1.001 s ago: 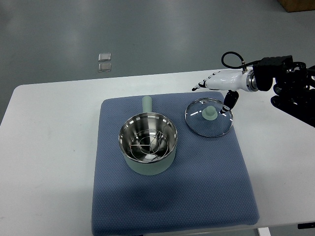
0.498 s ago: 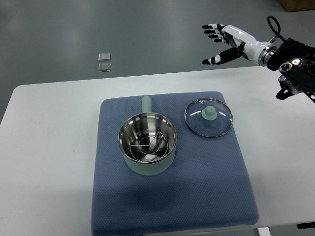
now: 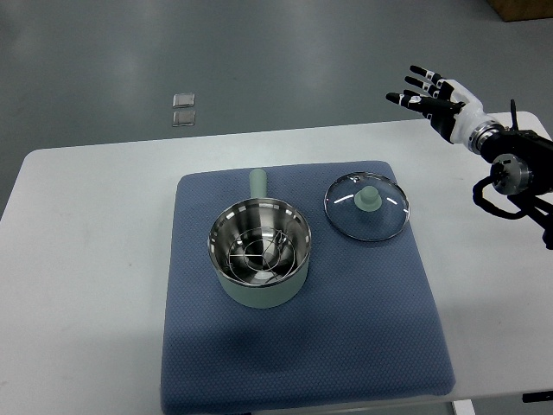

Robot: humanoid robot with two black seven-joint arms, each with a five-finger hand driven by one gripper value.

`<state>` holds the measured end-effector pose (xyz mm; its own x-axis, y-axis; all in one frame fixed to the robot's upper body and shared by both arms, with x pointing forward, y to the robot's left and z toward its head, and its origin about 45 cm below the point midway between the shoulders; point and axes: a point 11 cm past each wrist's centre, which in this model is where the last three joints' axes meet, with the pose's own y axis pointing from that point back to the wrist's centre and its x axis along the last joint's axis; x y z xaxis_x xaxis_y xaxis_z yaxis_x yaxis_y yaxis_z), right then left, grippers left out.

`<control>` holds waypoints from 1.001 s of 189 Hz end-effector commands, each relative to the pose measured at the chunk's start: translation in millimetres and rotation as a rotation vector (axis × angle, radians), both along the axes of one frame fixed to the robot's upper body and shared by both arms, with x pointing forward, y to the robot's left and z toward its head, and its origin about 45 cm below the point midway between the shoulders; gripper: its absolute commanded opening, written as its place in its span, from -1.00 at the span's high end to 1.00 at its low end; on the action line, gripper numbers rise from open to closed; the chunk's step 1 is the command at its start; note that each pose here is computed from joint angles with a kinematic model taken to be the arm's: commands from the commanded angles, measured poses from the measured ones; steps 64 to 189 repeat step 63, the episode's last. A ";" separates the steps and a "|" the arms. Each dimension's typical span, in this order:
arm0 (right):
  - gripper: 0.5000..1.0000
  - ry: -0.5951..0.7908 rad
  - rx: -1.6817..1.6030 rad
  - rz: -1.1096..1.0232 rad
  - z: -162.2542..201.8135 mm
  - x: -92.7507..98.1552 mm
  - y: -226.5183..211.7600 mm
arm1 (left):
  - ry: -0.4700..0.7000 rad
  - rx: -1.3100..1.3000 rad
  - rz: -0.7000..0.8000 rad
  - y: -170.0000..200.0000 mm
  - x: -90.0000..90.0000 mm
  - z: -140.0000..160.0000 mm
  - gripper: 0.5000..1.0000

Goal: Open lid and place right of pot

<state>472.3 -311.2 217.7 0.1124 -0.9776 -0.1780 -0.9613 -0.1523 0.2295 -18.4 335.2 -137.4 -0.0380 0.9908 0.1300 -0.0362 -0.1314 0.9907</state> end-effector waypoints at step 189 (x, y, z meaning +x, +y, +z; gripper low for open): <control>-0.73 0.070 0.026 0.006 -36.4 -18.8 4.3 | 0.001 0.000 0.000 0.0 -0.6 0.0 -1.00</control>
